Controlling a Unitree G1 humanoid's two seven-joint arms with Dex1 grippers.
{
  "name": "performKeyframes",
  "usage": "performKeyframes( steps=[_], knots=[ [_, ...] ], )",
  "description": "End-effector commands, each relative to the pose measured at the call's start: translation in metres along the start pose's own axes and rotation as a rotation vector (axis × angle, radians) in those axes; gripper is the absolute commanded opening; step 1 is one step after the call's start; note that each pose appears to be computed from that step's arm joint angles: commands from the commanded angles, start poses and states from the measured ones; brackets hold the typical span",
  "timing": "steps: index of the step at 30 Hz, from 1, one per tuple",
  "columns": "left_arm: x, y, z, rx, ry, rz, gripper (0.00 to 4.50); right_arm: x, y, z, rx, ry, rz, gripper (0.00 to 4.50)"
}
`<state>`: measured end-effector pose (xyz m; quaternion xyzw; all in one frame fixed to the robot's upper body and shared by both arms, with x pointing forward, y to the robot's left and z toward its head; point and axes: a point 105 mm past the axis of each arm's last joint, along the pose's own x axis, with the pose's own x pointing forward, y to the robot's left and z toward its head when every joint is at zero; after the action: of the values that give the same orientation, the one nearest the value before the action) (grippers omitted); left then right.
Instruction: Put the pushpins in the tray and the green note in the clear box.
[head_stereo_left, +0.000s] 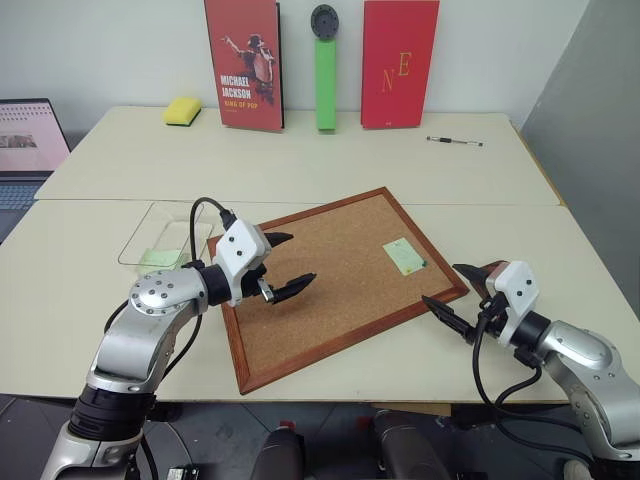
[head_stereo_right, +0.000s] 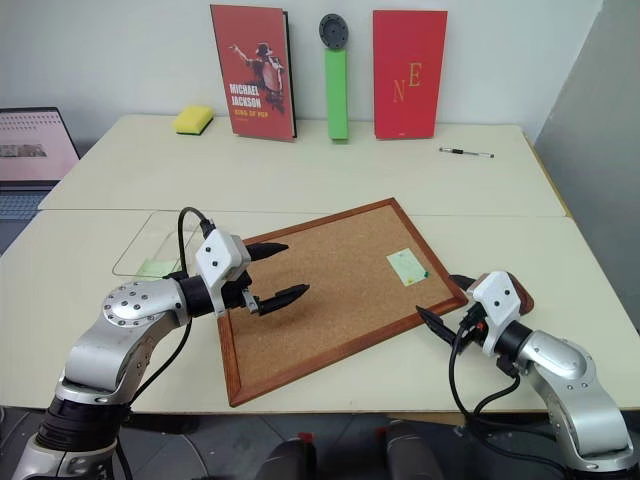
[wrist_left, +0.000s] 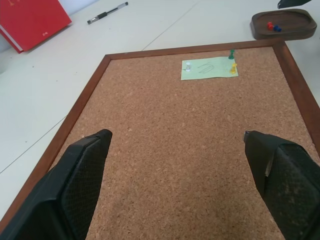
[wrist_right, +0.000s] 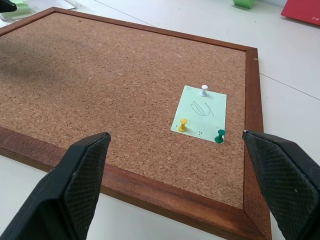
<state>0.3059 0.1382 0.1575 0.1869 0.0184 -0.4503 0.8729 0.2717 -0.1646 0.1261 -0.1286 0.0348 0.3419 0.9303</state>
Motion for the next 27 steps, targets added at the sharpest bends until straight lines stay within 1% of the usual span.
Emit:
performKeyframes(
  steps=[1, 6, 8, 11, 17, 22, 24, 25, 27],
  knots=[
    [-0.003, -0.002, 0.015, 0.046, -0.038, -0.031, 4.50, -0.001, 0.001, 0.010, -0.019, -0.041, 0.005, 4.49],
    [-0.004, -0.001, 0.011, 0.047, 0.004, -0.026, 4.50, -0.001, 0.004, 0.009, -0.017, -0.036, 0.011, 4.49],
    [-0.004, 0.004, 0.009, 0.031, 0.025, -0.015, 4.50, -0.002, 0.004, 0.008, -0.018, -0.035, 0.011, 4.49],
    [-0.002, 0.010, 0.014, 0.013, 0.000, -0.016, 4.50, -0.002, 0.004, 0.008, -0.019, -0.035, 0.005, 4.49],
    [0.004, 0.010, 0.022, 0.024, -0.039, -0.045, 4.50, -0.004, 0.004, 0.015, -0.020, -0.058, -0.023, 4.49],
    [0.008, 0.001, 0.024, 0.018, -0.069, -0.123, 4.50, -0.009, 0.010, 0.013, -0.019, -0.043, -0.024, 4.49],
    [0.012, -0.002, 0.025, 0.012, -0.086, -0.147, 4.14, -0.011, 0.012, 0.013, -0.021, -0.042, -0.022, 4.50],
    [0.015, -0.004, 0.025, 0.007, -0.092, -0.167, 4.07, -0.011, 0.012, 0.014, -0.023, -0.043, -0.022, 4.50],
    [0.020, -0.011, 0.022, 0.003, -0.096, -0.213, 3.63, -0.011, 0.013, 0.015, -0.026, -0.044, -0.024, 4.50]
  ],
)
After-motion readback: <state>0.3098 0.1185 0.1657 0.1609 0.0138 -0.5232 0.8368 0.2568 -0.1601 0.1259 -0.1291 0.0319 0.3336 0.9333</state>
